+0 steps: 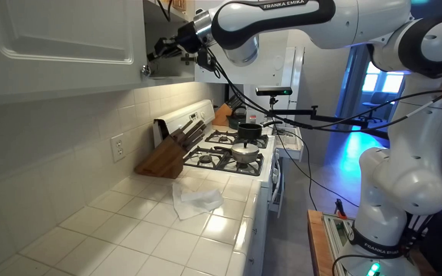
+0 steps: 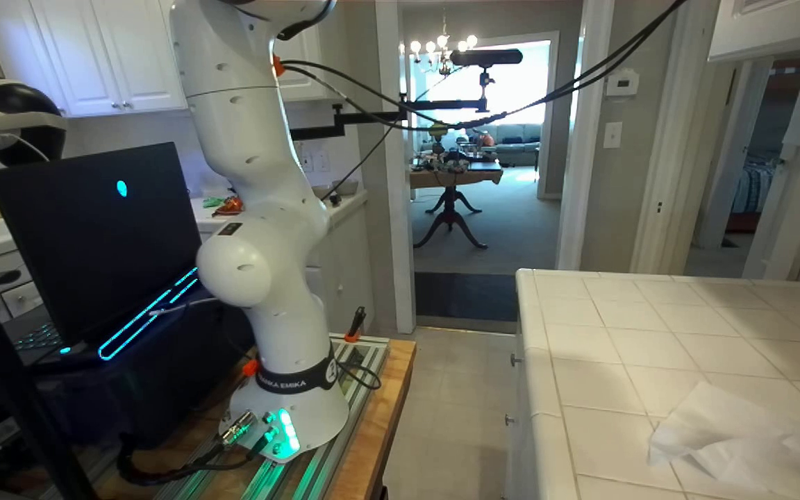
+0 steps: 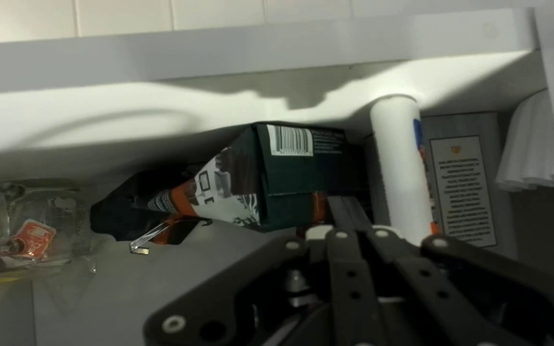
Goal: Pick up the bottle from the shelf and put it on the counter
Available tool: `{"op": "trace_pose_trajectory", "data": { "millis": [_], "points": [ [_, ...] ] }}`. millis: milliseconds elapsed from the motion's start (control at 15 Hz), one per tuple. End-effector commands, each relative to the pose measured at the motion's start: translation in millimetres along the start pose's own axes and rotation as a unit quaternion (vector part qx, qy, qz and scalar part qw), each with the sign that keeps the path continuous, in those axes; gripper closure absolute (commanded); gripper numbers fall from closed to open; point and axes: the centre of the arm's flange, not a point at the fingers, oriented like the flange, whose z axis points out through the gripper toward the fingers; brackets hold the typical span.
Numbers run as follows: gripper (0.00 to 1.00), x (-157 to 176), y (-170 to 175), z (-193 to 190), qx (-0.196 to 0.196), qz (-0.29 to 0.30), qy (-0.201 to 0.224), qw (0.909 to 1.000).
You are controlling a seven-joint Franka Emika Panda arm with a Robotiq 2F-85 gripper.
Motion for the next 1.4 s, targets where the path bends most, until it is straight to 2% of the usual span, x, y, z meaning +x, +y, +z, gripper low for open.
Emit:
{"op": "trace_pose_trajectory", "data": {
  "millis": [0,67,133,400,800,933,1333],
  "points": [
    [1.00,-2.2,-3.3,-7.8,-0.010,0.011,0.005,0.9999],
    [0.80,-2.9,-3.0,-7.6,-0.007,0.009,0.004,0.9999],
    [0.72,-2.9,-3.0,-6.8,-0.005,0.007,0.003,1.0000],
    [0.47,-1.5,-4.4,-4.6,0.006,-0.001,-0.001,1.0000],
    [0.05,0.9,-10.6,-2.7,0.048,-0.014,-0.012,0.9987],
    [0.00,2.8,-12.4,-1.8,0.062,-0.022,-0.014,0.9977],
    [0.00,11.8,-5.5,0.8,0.092,-0.043,-0.026,0.9945]
  ]
}}
